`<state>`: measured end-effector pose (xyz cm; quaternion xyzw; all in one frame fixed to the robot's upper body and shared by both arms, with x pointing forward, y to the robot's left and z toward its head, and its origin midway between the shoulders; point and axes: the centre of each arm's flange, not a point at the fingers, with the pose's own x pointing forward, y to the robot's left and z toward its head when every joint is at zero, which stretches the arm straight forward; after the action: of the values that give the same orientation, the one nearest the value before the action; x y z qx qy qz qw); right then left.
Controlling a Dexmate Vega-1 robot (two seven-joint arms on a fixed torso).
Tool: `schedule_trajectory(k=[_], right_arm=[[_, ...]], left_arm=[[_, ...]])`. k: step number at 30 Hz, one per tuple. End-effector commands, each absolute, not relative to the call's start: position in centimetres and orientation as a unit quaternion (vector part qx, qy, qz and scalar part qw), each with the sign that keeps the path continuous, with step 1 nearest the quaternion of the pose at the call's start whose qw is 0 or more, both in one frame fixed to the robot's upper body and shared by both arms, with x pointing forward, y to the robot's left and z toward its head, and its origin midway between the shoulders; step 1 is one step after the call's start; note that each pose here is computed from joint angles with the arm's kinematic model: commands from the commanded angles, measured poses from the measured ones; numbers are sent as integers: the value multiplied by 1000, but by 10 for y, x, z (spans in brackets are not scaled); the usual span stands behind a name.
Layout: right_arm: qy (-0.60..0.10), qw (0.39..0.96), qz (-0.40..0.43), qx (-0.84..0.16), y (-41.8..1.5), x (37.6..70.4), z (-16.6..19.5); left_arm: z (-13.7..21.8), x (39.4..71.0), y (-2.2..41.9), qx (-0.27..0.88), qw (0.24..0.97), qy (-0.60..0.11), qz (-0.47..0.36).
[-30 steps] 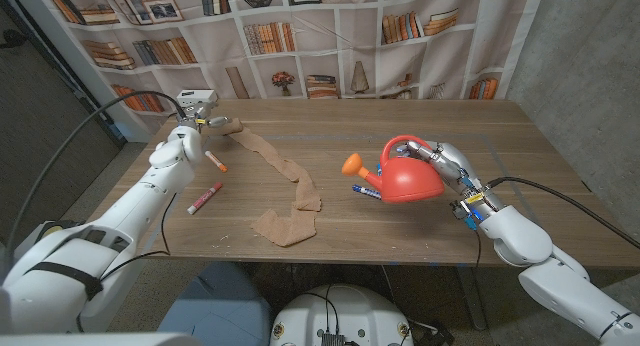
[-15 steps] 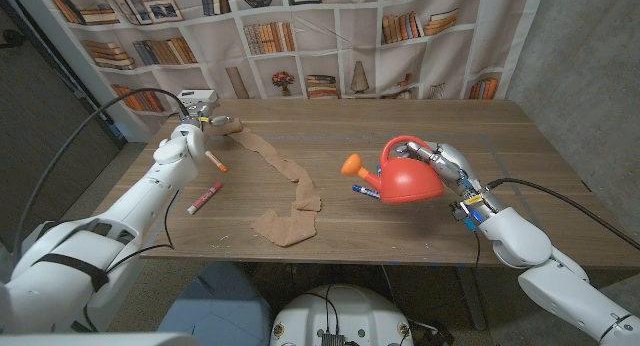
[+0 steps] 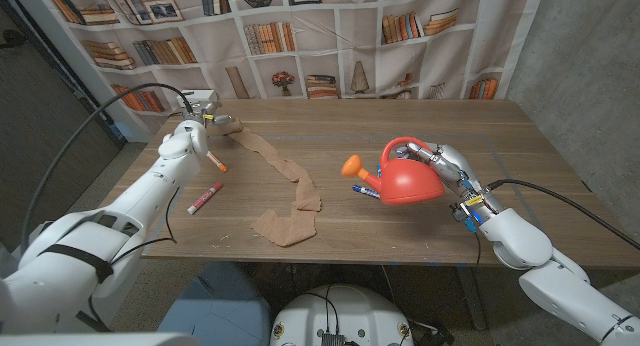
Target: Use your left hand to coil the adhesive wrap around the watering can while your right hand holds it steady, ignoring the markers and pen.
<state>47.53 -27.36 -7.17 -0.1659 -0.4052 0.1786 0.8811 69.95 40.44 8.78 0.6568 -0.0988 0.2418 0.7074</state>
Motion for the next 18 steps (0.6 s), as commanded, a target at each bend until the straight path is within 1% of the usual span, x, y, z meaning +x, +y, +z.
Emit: schedule_trajectory(k=[1,18], right_arm=[[-398,884,181,-167,-274,478,-72],[-395,885,180,-168,-272,487,-70]], left_arm=[[95,706,398,688,681,-87,234],[101,718,393,725,645,-82,227]])
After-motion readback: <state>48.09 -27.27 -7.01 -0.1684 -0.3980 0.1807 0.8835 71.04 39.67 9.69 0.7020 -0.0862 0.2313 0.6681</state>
